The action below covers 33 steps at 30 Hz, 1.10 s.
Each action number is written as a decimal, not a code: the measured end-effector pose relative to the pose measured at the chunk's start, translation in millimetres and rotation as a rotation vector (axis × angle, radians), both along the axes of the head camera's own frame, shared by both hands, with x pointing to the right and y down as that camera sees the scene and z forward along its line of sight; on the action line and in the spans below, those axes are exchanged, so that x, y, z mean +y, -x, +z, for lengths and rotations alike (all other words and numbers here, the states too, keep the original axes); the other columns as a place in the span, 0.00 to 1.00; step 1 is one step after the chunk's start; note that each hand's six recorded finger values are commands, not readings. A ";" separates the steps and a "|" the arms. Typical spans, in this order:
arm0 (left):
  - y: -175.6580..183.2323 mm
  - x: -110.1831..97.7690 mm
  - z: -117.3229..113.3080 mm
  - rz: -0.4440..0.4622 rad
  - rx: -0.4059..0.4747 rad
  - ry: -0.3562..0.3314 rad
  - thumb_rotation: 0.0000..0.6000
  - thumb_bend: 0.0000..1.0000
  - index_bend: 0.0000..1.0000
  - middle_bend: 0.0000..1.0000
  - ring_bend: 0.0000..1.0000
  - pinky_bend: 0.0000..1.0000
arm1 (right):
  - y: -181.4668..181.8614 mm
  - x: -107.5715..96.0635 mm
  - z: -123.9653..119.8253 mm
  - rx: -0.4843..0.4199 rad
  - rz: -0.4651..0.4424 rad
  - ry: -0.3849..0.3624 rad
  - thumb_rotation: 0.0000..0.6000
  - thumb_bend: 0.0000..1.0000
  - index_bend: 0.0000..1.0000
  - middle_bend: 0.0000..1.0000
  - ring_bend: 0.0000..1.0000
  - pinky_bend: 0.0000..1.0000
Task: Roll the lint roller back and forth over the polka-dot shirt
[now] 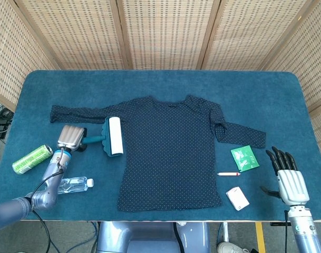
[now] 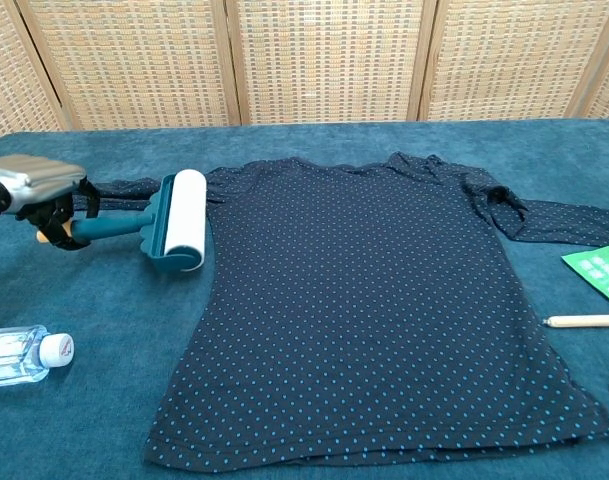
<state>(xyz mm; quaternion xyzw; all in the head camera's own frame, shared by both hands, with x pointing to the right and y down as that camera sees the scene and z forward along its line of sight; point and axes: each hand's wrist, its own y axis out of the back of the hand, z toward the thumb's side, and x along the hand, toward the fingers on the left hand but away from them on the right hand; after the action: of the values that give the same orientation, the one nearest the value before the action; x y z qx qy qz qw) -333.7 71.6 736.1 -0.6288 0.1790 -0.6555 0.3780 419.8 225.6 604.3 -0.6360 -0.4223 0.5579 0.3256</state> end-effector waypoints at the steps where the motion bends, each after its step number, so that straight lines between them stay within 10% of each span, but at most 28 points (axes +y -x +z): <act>1: -2.3 -1.8 -3.1 0.007 0.003 -0.002 1.00 0.66 0.88 0.88 0.72 0.69 | -0.2 -0.1 -0.1 -0.001 0.001 0.000 1.00 0.01 0.00 0.00 0.00 0.00; 14: -52.0 -30.6 -31.3 0.167 -0.029 0.021 1.00 0.65 0.89 0.88 0.72 0.69 | -13.6 -4.8 3.6 0.014 0.045 0.008 1.00 0.01 0.00 0.00 0.00 0.00; 33: -86.4 -26.7 -13.5 0.192 0.004 0.045 1.00 0.63 0.91 0.88 0.72 0.70 | -19.8 -6.7 8.8 0.039 0.060 0.019 1.00 0.01 0.00 0.00 0.00 0.00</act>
<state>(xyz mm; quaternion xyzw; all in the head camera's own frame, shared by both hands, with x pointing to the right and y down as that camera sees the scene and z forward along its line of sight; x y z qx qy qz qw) -247.4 44.8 722.7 -0.6526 0.1037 -0.6189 0.4246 439.5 218.9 613.1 -0.6153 -0.4293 0.5836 0.3107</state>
